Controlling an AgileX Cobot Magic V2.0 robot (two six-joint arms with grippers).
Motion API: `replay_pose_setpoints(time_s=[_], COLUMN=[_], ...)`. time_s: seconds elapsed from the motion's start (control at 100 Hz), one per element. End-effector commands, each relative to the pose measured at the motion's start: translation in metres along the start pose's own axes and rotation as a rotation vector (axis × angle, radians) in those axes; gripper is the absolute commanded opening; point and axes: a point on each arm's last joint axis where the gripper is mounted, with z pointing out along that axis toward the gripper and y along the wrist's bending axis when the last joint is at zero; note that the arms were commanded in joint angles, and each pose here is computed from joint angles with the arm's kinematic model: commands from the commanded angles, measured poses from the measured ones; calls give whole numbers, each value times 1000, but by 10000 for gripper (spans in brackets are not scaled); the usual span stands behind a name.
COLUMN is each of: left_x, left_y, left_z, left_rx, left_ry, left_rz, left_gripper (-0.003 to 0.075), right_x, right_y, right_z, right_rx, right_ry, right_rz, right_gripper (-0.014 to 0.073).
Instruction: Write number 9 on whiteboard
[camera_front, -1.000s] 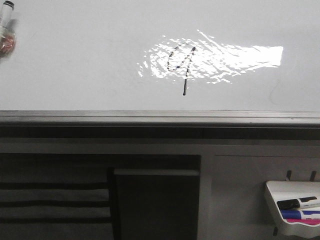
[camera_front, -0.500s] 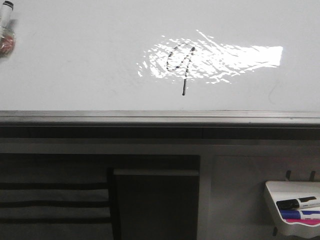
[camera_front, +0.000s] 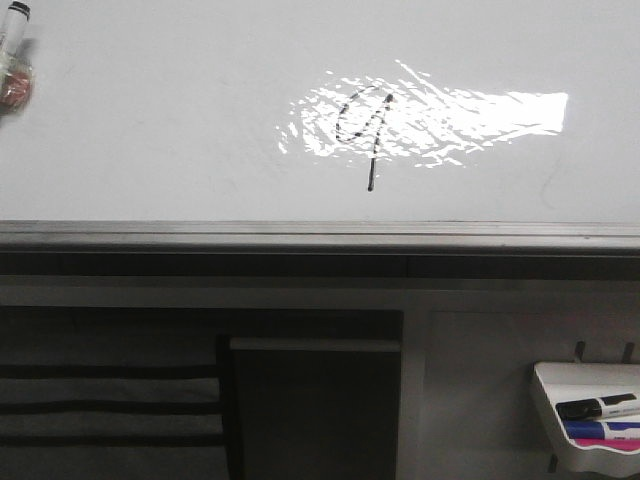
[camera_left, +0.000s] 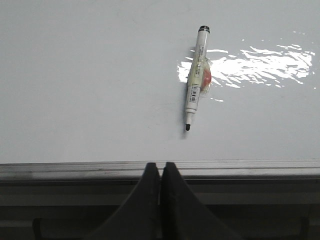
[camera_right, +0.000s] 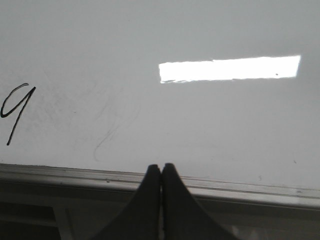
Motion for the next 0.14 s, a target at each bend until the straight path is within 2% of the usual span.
replay_pose_setpoints(time_s=[0.0,0.13], left_x=[2,2], left_y=[1,1], left_z=[-1,-1], left_rx=[-12,-12], left_ry=[-68,-68], left_rz=[-13,-13], left_gripper=[-20,-20], right_x=[1,1], right_y=[-1,-1], right_z=[-1,-1], right_rx=[9,9], right_ry=[-74,-74], right_rz=[-2,-2], right_gripper=[-72,-72])
